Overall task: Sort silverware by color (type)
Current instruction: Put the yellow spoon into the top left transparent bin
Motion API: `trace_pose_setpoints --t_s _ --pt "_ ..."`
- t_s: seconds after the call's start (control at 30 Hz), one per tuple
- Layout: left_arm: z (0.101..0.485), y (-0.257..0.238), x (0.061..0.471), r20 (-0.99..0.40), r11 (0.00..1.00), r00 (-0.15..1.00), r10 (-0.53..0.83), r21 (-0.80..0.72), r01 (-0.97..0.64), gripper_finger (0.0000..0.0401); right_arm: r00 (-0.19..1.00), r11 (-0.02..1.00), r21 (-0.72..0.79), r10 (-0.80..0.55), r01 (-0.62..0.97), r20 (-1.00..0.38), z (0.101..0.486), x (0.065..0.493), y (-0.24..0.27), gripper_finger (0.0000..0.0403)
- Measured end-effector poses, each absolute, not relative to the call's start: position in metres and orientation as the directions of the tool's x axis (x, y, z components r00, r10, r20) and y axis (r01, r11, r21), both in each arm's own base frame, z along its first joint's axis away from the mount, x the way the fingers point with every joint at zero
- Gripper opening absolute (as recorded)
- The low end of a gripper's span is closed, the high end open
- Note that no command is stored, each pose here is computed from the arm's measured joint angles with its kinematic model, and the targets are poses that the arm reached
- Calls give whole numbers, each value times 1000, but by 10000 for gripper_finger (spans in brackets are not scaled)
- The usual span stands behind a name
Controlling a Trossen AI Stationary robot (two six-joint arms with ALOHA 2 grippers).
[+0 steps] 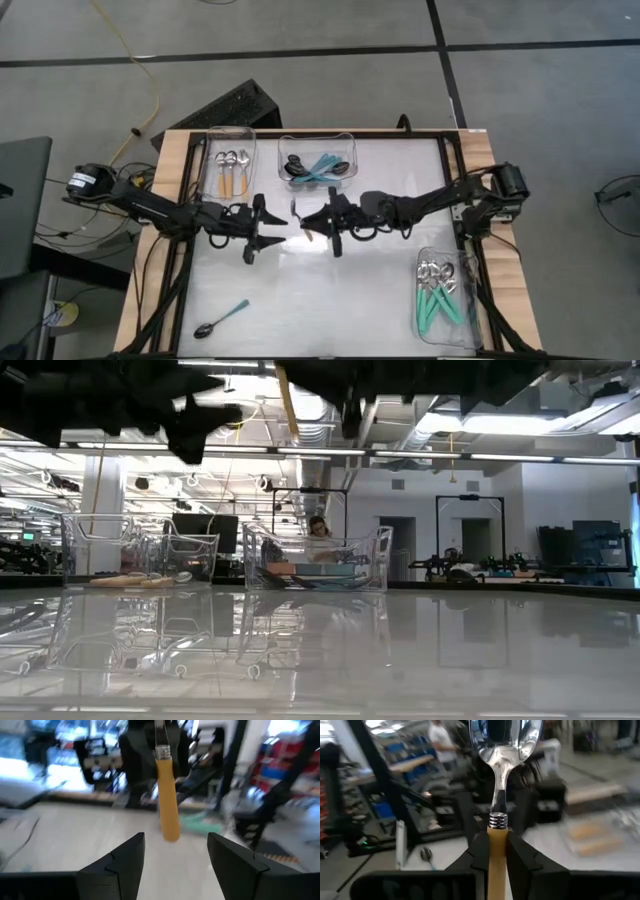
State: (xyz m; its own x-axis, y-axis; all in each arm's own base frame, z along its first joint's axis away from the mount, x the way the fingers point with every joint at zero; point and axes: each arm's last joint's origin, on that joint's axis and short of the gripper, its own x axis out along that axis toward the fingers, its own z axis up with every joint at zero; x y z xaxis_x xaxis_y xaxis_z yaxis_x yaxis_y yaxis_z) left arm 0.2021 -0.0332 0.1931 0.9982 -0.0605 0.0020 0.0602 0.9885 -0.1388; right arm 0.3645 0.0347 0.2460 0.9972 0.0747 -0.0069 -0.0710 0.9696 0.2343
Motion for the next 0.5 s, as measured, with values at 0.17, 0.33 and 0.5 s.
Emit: trace_pose_setpoints --t_s 0.17,0.33,0.5 --pt "200 -33 202 73 989 995 -61 -130 70 200 991 974 196 92 -110 101 263 366 42 60" --pt "203 -30 202 99 995 995 -29 -90 38 200 985 982 153 91 -114 146 276 376 44 60" --pt "207 -25 205 112 995 993 -47 -80 56 200 988 986 130 86 -102 125 273 403 40 60"
